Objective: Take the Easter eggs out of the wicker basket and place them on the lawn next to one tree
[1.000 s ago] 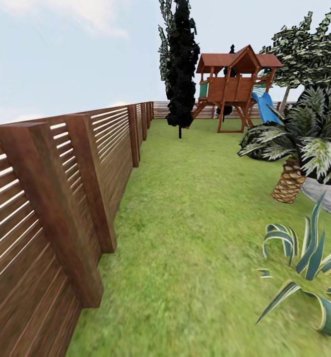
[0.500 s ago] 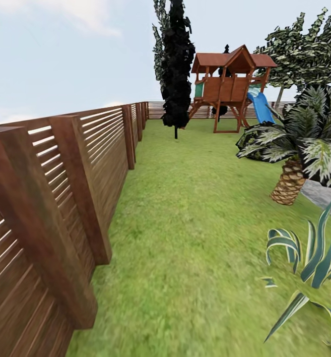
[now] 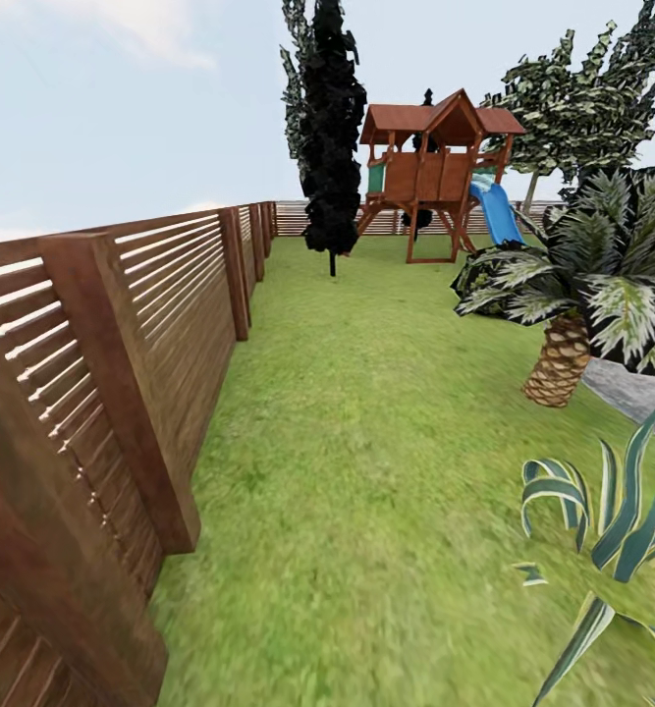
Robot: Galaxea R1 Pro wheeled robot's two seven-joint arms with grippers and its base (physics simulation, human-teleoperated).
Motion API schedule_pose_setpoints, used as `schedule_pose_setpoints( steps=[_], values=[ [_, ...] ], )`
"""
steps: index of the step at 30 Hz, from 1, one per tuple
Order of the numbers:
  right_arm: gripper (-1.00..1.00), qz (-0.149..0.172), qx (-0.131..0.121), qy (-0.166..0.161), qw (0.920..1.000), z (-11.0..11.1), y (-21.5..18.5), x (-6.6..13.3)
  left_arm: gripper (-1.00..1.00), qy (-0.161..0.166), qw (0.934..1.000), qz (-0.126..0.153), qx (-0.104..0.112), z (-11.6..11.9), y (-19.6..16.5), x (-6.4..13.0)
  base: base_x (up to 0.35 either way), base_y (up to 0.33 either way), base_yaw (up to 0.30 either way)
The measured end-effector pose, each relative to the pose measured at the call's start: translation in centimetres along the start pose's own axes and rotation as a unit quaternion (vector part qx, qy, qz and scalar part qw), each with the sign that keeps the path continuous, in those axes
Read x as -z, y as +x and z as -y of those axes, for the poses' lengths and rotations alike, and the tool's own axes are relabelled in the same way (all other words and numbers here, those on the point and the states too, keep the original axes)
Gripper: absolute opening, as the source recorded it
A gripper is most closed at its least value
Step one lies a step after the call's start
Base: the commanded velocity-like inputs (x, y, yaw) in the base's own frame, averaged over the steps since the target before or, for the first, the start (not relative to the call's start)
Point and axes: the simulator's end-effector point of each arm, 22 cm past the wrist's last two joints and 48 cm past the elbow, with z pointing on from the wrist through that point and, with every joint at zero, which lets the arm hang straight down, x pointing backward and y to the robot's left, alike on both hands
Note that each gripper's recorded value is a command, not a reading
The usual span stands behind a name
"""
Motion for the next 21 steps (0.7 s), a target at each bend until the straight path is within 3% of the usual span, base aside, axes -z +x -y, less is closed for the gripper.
schedule_pose_setpoints(
  steps=[7,21],
  values=[
    [1.0,0.0,-0.001,0.0,1.0,0.01,0.0,0.0,1.0,0.0,1.0,0.0,0.0,0.0,-0.01,-0.01,0.318,0.003,-0.156],
    [1.0,0.0,-0.009,0.001,1.0,0.1,0.0,0.0,1.0,0.0,1.0,0.0,0.0,0.0,-0.01,0.0,0.318,0.064,-0.012]
  ],
)
